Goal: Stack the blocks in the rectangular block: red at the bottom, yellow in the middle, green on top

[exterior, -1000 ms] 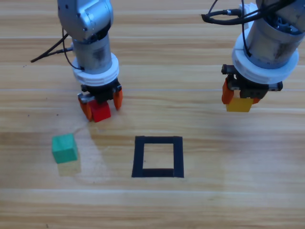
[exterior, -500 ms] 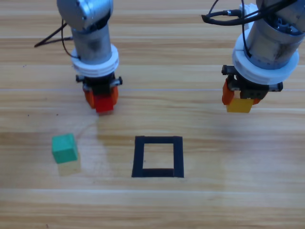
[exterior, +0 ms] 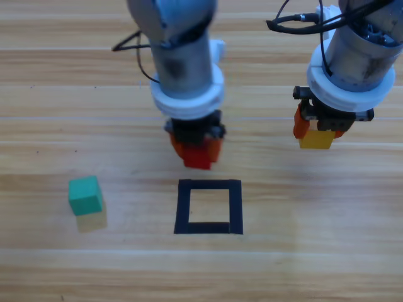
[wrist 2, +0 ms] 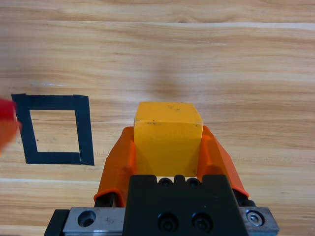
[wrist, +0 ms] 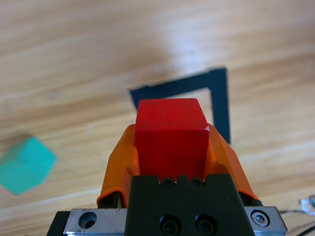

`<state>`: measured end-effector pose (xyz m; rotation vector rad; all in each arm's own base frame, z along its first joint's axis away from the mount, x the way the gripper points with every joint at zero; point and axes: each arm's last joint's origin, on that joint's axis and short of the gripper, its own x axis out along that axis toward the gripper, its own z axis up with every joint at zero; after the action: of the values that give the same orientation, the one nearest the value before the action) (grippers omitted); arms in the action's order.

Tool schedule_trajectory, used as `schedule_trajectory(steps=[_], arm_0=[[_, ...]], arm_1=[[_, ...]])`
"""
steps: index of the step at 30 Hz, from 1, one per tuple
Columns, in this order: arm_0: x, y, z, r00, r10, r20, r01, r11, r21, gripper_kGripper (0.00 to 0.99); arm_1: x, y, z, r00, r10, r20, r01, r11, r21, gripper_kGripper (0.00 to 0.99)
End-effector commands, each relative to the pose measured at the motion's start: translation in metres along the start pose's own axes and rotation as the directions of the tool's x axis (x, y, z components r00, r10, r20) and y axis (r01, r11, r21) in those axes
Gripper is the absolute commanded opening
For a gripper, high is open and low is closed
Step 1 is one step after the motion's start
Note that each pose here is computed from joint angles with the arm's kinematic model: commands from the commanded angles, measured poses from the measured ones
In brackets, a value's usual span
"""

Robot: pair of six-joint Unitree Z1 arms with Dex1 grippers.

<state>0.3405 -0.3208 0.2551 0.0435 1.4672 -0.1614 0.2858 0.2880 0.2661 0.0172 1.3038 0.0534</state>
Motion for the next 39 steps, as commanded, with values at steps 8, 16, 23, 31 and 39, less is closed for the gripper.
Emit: schedule_trajectory(steps=[8, 16, 23, 31, 39], arm_0=[[0.026, -0.049, -0.046, 0.997, 0.063, -0.050, -0.069, 0.988, -0.140, 0.023], [0.035, -0.045, -0.050, 0.992, 0.109, -0.062, -0.121, 0.957, -0.263, 0.025], [0.057, -0.049, -0.050, 0.986, 0.151, -0.077, -0.165, 0.960, -0.225, 0.025], [0.066, -0.051, -0.049, 0.984, 0.160, -0.074, -0.172, 0.961, -0.216, 0.025], [0.079, -0.052, -0.053, 0.986, 0.147, -0.078, -0.160, 0.967, -0.198, 0.025]], arm_1=[[0.002, -0.002, -0.008, 1.000, -0.001, -0.024, 0.001, 1.000, -0.022, 0.189], [0.002, -0.002, -0.008, 1.000, -0.001, -0.024, 0.001, 1.000, -0.022, 0.189], [0.002, -0.002, -0.007, 1.000, -0.002, -0.023, 0.002, 1.000, -0.022, 0.189], [0.002, -0.001, -0.007, 1.000, -0.003, -0.024, 0.003, 1.000, -0.024, 0.189], [0.003, -0.001, -0.007, 1.000, -0.003, -0.024, 0.003, 1.000, -0.026, 0.189]])
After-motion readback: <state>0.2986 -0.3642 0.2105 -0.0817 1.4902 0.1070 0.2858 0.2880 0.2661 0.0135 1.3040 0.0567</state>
